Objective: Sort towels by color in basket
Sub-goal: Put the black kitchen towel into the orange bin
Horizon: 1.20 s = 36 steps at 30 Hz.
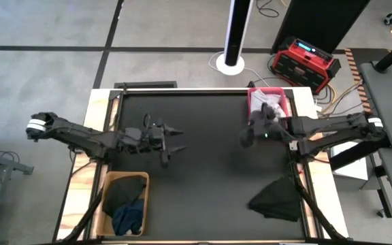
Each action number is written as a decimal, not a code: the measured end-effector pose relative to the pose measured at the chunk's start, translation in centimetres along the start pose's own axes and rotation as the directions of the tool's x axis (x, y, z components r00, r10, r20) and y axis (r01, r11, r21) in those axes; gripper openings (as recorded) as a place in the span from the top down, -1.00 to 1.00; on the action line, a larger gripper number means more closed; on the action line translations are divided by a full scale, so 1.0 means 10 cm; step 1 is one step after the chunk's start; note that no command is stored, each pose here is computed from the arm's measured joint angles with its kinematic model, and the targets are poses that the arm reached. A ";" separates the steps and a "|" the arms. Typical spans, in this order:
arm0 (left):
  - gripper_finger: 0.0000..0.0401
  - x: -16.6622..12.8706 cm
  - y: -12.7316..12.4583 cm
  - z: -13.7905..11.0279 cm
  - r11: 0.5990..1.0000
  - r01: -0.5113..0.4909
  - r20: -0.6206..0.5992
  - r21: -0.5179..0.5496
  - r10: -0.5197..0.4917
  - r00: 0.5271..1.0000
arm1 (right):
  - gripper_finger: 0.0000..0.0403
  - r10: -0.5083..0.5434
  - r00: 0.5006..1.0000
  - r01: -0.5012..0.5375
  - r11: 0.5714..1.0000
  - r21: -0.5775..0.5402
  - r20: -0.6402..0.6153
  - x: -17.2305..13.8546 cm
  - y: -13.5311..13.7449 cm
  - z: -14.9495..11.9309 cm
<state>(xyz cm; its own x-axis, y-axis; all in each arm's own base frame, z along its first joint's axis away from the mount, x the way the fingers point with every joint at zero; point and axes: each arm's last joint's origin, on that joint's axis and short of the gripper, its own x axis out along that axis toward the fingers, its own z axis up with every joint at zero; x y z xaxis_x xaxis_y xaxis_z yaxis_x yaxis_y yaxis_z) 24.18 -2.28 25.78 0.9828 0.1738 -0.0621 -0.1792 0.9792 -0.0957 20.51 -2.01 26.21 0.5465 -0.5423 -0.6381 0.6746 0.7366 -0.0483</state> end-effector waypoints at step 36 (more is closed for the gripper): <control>-0.41 0.28 -0.66 -0.20 0.965 0.222 0.148 -0.137 -0.201 0.968 | 0.10 0.182 0.733 -0.511 0.783 -0.354 -0.655 -0.89 1.50 -1.54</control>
<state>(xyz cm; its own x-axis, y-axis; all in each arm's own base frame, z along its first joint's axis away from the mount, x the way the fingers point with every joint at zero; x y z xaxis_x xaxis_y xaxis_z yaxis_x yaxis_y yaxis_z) 28.00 -8.42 24.28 0.9943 -0.0134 0.1059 0.0389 0.9694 -0.2422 18.14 20.13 19.30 0.1985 0.0009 -0.9801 0.0736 0.9972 0.0158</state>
